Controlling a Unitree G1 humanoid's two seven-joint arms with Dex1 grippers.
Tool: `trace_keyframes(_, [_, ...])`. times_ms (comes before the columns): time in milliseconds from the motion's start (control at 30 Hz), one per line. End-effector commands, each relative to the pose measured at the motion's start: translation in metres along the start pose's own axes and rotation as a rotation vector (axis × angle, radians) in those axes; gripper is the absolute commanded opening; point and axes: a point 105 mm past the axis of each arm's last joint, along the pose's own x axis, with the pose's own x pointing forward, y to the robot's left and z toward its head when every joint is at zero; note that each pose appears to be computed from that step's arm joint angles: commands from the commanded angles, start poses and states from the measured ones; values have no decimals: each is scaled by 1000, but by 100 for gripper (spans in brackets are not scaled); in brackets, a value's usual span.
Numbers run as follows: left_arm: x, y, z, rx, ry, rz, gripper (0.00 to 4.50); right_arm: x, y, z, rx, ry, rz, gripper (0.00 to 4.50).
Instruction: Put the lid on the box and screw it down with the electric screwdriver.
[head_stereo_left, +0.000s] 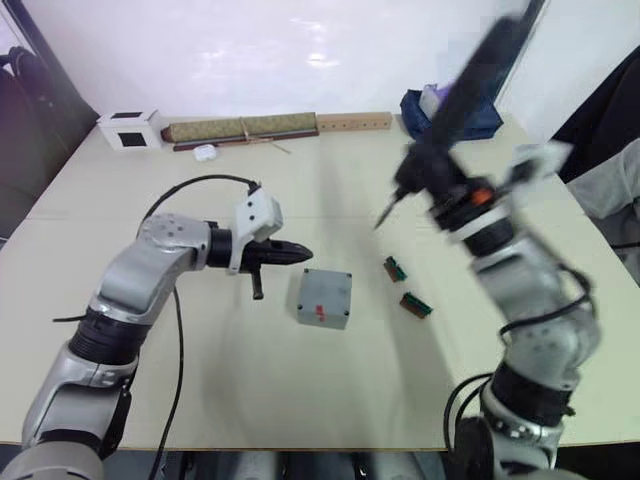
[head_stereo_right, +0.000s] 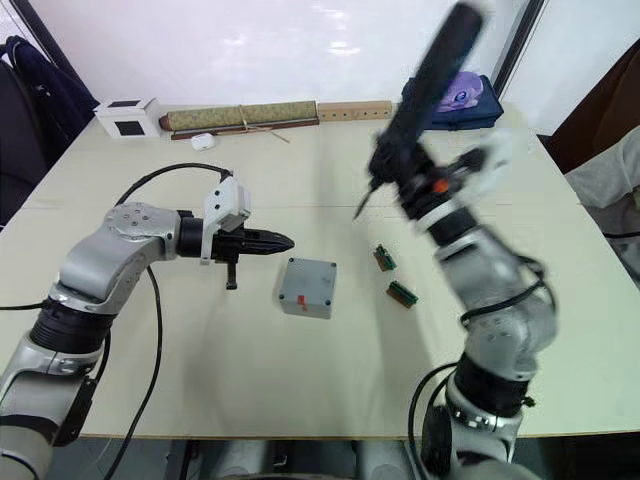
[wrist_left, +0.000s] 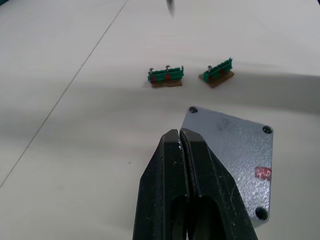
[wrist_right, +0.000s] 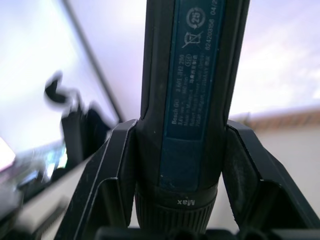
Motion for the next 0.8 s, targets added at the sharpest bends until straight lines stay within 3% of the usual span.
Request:
trace_keyframes(33, [5,-10,-10,45,31,-45,0,-2,19,14,-105,-95,70,181])
trace_keyframes(467, [23,-23,-36,85,105,-83,0,-6,28,-9,-149,-51,88,181])
trace_keyframes(800, [24,-22,-37,75,96,-84,0,-9,14,-30,-150,-18,36,181])
